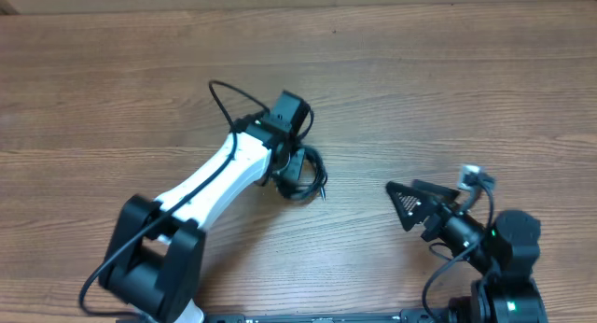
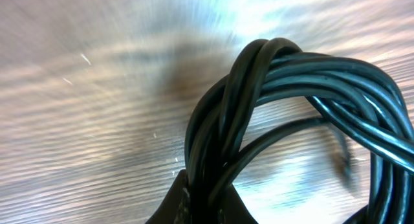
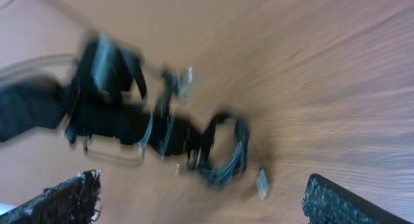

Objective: Untangle cables
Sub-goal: 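Reach the right gripper to the held coil and grasp it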

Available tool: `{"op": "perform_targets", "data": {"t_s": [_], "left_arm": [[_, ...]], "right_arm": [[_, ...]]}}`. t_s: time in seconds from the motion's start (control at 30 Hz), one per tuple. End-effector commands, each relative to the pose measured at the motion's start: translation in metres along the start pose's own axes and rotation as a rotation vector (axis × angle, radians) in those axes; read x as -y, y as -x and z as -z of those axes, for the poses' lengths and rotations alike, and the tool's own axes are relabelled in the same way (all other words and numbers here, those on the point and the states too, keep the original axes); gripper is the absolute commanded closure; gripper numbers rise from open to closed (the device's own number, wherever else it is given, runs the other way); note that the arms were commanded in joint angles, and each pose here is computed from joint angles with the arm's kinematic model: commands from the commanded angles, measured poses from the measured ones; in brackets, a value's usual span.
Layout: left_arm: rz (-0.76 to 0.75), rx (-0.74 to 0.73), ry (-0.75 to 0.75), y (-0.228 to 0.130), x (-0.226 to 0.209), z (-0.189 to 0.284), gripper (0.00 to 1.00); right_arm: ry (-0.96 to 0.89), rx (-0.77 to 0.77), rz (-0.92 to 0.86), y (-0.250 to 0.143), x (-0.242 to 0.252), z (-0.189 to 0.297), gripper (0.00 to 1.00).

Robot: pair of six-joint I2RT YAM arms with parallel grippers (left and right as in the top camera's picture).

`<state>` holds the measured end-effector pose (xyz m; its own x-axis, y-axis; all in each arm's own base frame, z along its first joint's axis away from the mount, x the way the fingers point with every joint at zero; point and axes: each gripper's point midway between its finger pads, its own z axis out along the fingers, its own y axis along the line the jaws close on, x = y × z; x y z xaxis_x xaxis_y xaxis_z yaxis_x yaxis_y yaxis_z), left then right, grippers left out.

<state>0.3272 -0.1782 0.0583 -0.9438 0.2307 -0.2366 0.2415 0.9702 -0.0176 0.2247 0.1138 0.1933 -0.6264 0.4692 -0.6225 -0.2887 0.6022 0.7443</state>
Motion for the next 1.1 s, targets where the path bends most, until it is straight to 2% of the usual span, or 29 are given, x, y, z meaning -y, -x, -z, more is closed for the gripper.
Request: {"op": "perform_targets", "data": {"t_s": [0.0,0.17,0.33,0.47,0.5,0.57,0.73,0.8,0.9,0.93,1.07], "left_arm": [[-0.043,0.142,-0.093,0.032,0.014,0.053,0.96],[-0.067,0.181,-0.176,0.033,0.027,0.075,0.96],[-0.077,0.175,-0.235,0.031,0.036,0.08,0.96],[-0.119,0.157,-0.328,0.026,0.052,0.083,0.96],[-0.123,0.151,-0.34,0.025,0.054,0.084,0.96],[-0.139,0.143,-0.369,0.022,0.059,0.085,0.96],[-0.195,0.134,-0.42,0.017,0.067,0.088,0.96],[-0.198,0.13,-0.442,0.016,0.07,0.09,0.96],[-0.202,0.123,-0.473,0.014,0.075,0.092,0.96],[-0.203,0.123,-0.473,0.014,0.075,0.092,0.96],[-0.206,0.126,-0.467,0.015,0.074,0.091,0.96]], "right_arm": [[0.164,-0.157,-0.016,-0.017,-0.025,-0.007,0.0],[0.144,-0.195,-0.057,-0.017,-0.011,-0.023,0.01],[0.179,-0.244,-0.091,-0.022,-0.013,-0.042,0.11],[0.262,-0.296,-0.031,-0.034,-0.029,-0.062,0.19],[0.27,-0.298,-0.019,-0.036,-0.031,-0.066,0.24],[0.239,-0.286,-0.012,-0.039,-0.025,-0.077,0.32],[0.071,-0.232,-0.089,-0.041,0.006,-0.102,0.31],[0.054,-0.215,-0.129,-0.039,0.01,-0.107,0.36],[0.066,-0.212,-0.168,-0.037,0.009,-0.11,0.49],[0.079,-0.218,-0.172,-0.038,0.006,-0.11,0.58],[0.155,-0.25,-0.155,-0.04,-0.009,-0.107,0.8]]}}
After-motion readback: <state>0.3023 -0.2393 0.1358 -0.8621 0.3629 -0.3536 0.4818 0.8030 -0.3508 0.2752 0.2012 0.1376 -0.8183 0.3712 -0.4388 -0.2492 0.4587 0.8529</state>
